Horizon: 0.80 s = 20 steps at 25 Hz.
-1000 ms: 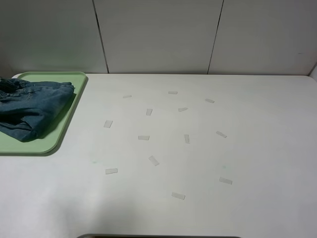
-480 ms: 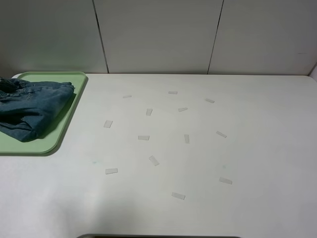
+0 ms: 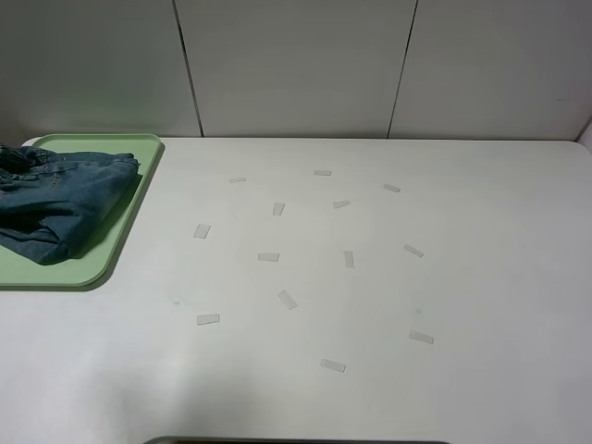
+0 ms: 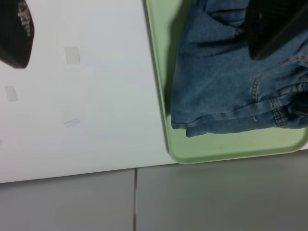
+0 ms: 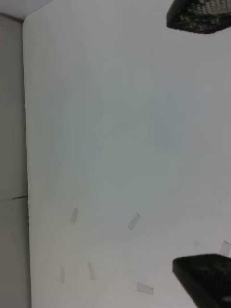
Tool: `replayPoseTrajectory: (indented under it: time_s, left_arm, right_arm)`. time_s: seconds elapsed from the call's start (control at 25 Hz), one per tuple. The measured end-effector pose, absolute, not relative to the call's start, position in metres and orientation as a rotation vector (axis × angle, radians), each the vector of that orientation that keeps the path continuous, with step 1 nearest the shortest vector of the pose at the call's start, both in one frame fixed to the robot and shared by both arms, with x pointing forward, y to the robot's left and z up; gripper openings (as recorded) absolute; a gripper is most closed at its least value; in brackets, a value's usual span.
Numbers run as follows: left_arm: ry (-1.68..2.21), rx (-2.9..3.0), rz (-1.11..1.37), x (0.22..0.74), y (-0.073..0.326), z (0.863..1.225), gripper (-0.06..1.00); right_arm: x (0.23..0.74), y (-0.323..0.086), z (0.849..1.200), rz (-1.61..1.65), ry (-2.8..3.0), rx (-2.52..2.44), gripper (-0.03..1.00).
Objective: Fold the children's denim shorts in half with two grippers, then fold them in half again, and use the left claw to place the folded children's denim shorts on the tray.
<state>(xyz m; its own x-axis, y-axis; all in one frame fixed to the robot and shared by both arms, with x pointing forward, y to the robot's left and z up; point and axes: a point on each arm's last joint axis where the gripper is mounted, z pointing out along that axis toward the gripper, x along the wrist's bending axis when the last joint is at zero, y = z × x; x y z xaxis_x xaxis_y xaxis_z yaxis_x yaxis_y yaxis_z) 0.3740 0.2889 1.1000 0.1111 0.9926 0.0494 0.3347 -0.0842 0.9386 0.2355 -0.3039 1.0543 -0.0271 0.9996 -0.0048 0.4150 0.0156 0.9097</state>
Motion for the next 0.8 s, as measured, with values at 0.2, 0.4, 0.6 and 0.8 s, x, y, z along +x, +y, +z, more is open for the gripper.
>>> replayPoseTrajectory:
  time_s: [0.2,0.4,0.6,0.8]
  left_arm:
    - [1.346,1.559,0.998,0.374,0.289,1.100,0.87]
    - [1.355,1.578,0.995,0.373,0.289,1.098,0.87]
    - [1.434,1.603,0.937,0.366,0.291,1.119,0.87]
    - [1.469,1.619,0.918,0.353,0.293,1.153,0.87]
  right_arm:
    - [0.235,-0.304,1.054,0.986,1.543,1.497,0.69]
    - [0.235,-0.304,1.054,0.986,1.543,1.497,0.69]
    - [0.235,-0.304,1.054,0.986,1.543,1.497,0.69]
    - [0.235,-0.304,1.054,0.986,1.543,1.497,0.69]
